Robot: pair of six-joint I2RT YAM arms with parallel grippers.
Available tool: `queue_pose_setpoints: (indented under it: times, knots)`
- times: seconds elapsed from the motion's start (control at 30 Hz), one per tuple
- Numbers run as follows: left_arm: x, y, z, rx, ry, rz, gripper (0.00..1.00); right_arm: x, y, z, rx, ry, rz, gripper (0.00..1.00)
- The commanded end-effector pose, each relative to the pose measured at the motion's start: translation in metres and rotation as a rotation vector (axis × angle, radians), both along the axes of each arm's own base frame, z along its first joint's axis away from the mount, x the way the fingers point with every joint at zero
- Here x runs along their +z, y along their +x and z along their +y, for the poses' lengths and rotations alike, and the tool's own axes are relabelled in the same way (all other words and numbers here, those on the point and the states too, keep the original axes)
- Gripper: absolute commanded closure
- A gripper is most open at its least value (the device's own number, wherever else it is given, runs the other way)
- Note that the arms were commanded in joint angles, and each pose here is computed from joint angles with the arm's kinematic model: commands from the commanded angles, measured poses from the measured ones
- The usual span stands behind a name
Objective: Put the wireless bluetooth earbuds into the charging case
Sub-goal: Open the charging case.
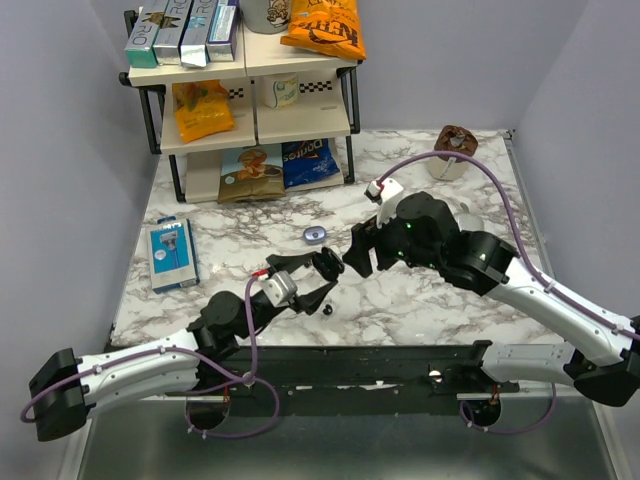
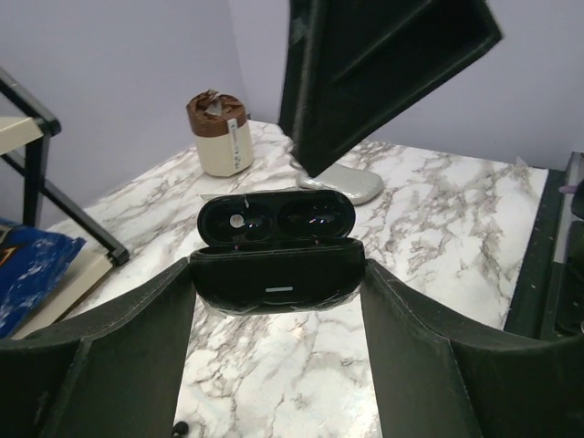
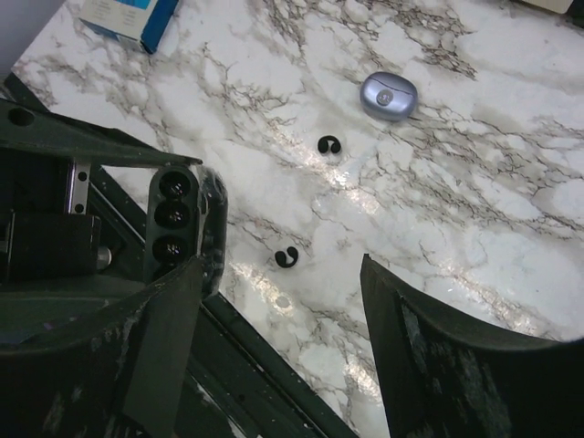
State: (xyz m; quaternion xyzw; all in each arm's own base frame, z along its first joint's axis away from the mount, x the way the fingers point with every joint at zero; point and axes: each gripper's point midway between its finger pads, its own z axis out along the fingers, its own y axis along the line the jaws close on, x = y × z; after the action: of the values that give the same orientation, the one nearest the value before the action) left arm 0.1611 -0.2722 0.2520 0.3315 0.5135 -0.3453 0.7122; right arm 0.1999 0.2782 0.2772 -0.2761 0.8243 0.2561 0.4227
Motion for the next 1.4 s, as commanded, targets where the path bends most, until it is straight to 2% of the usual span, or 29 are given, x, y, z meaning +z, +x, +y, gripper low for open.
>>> queue_pose_setpoints:
  times: [0.0,0.1,0.2,0.27,0.4,0.5,0.7,1.0,1.37]
  knots:
    - [-0.004,0.017,0.025,0.152,-0.002,0.037,1.00,-0.013,-0.005,0.000,0.010,0.010,0.032,0.23]
    - [-0.008,0.030,0.051,0.292,-0.013,0.084,1.00,-0.029,-0.010,0.005,0.030,0.045,0.053,0.23]
    - [-0.002,0.033,0.068,0.357,-0.054,0.085,1.00,-0.044,-0.024,0.017,0.101,0.096,0.098,0.25]
    - [0.001,0.031,0.069,0.352,-0.060,0.077,1.00,-0.031,-0.023,0.021,0.097,0.175,0.071,0.24]
    - [-0.002,0.028,0.057,0.310,-0.017,0.078,1.00,0.016,-0.011,0.016,0.022,0.300,-0.027,0.14]
    - [-0.004,0.026,0.049,0.283,-0.009,0.080,1.00,0.046,-0.007,0.019,0.018,0.346,-0.066,0.13]
    - [-0.002,0.020,0.041,0.233,-0.014,0.069,1.00,0.036,0.000,0.039,0.063,0.288,-0.042,0.13]
    - [0.009,0.009,0.029,0.148,-0.028,0.035,1.00,0.019,0.004,0.061,0.123,0.251,0.003,0.20]
    - [0.019,0.005,0.026,0.120,-0.063,0.009,1.00,0.003,0.005,0.069,0.145,0.221,0.034,0.30]
